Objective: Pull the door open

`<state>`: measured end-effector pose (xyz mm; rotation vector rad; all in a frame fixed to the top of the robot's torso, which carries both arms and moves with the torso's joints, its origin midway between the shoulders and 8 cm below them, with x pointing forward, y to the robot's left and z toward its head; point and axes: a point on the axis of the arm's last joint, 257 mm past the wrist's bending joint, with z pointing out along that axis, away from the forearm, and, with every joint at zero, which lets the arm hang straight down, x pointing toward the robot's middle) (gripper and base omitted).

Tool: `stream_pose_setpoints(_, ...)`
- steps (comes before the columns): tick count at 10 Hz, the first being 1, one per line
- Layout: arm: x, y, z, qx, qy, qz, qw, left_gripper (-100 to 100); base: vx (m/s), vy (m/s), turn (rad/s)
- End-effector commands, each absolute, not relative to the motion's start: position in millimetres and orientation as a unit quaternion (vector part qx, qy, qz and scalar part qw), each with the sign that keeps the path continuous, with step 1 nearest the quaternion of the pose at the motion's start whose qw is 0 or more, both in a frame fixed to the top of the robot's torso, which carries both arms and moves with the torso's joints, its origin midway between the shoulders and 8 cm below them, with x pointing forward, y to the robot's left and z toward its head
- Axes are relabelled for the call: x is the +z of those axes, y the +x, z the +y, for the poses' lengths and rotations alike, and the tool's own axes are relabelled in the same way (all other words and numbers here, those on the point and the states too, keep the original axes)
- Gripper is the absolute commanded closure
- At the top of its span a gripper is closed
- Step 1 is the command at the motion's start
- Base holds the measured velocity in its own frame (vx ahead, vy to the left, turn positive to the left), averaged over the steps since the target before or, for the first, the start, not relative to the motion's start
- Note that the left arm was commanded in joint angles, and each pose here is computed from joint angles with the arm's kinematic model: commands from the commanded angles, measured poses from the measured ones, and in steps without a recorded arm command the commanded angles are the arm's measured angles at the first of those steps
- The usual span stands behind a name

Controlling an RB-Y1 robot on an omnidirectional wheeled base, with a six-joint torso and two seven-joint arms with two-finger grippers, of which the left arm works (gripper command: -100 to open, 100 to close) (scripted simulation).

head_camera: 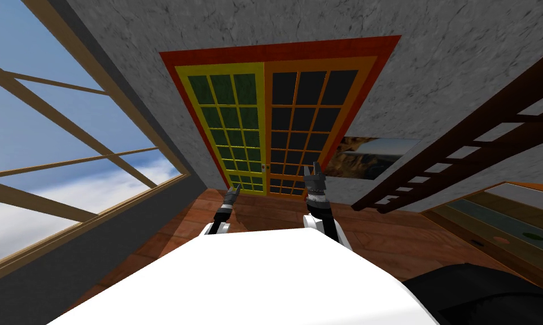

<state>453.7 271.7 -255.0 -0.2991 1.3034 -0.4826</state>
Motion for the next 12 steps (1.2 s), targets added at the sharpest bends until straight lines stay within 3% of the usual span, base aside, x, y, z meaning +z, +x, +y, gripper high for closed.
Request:
stream_pose_setpoints(1,-266.4,452.7,271.9,-0.207,-0.127,0.607,0.757,-100,0.106,-0.054,-0.011)
stream_pose_setpoints(12,-328.5,453.4,272.5,-0.127,-0.062,0.658,0.740,-100,0.101,-0.057,-0.012)
